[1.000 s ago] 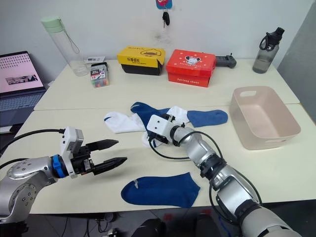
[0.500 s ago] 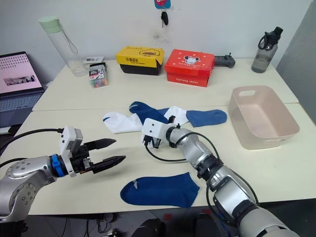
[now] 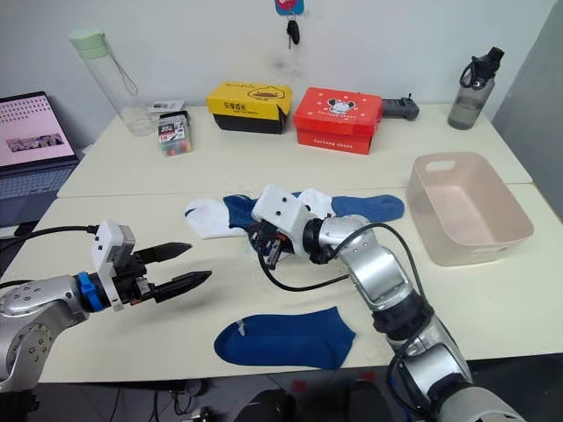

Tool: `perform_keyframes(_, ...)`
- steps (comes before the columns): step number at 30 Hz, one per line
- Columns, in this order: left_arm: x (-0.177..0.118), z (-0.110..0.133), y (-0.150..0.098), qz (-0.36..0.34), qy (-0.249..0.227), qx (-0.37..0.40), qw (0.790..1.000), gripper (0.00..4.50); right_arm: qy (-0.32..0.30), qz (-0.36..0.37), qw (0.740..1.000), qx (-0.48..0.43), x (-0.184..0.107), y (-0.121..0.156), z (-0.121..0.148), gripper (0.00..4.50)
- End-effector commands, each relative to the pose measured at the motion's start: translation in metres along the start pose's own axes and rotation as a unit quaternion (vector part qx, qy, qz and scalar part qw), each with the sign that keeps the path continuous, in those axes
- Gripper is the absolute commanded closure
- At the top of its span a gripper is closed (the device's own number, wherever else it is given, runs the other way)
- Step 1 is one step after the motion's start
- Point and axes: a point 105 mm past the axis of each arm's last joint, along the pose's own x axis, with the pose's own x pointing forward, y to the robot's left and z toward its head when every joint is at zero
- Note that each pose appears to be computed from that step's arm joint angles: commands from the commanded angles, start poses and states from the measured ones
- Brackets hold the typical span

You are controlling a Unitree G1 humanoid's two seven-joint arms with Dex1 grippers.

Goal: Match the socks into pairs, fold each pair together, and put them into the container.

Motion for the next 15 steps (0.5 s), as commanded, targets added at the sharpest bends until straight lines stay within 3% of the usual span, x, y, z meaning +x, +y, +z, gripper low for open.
perform_keyframes(1,-0.003,0.007,0.002,-0.001,0.005,0.035,0.999,0.00,-0.011,0.013,1.000,0.004,-0.022,0.008,0.012,4.47)
perform_keyframes(8,0.027,-0.013,-0.001,-0.020,0.045,0.107,0.993,0.00,0.033,0.031,0.999,-0.026,-0.044,0.013,0.001,4.47)
perform_keyframes(15,0.055,-0.026,-0.014,-0.058,0.054,0.150,0.985,0.00,0.058,0.037,0.996,-0.053,-0.059,0.016,-0.005,4.47)
